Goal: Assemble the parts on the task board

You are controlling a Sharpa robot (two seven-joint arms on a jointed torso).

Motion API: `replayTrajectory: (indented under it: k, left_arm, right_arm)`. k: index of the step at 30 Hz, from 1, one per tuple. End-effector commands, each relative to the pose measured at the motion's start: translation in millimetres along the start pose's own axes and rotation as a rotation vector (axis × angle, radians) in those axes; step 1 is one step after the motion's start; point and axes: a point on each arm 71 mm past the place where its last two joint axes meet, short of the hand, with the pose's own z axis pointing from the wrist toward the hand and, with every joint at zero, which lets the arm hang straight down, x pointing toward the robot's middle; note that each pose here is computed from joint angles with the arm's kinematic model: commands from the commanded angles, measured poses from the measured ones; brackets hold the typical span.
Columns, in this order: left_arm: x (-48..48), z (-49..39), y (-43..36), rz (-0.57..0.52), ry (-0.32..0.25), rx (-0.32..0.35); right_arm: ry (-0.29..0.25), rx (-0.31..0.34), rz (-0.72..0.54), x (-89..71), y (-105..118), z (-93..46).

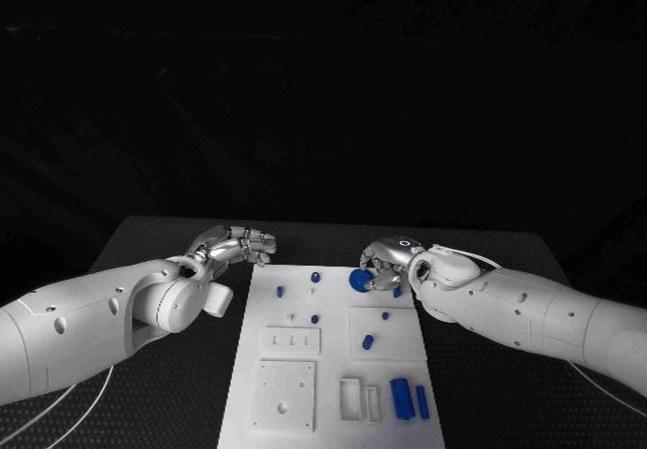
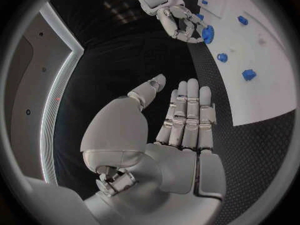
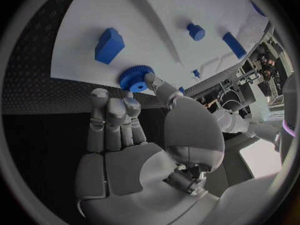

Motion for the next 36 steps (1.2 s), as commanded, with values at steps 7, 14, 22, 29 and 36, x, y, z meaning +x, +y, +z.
replayTrajectory:
  k: [7, 14, 22, 29, 36]
  left_arm:
    - [1.5, -0.1, -1.8, 0.003, 0.015, 0.010]
    - [1.8, 0.0, -1.9, 0.004, 0.016, 0.010]
    - [1.8, 0.1, -2.1, 0.004, 0.015, 0.013]
    - [0.4, -0.8, -2.0, 0.010, 0.012, 0.014]
    - [-0.9, -1.6, -2.2, 0.016, 0.011, 0.017]
  right_arm:
    - [0.131, -0.007, -0.038, 26.9, 2.5, -4.9]
    - [0.129, -0.017, -0.021, 26.7, 5.5, -5.8]
    - [0.057, 0.001, -0.015, 21.0, 7.2, -8.7]
    - [-0.022, -0.004, -0.035, 11.9, 13.6, -14.3]
    - [-0.100, -0.027, -0.043, -3.3, 23.3, -16.9]
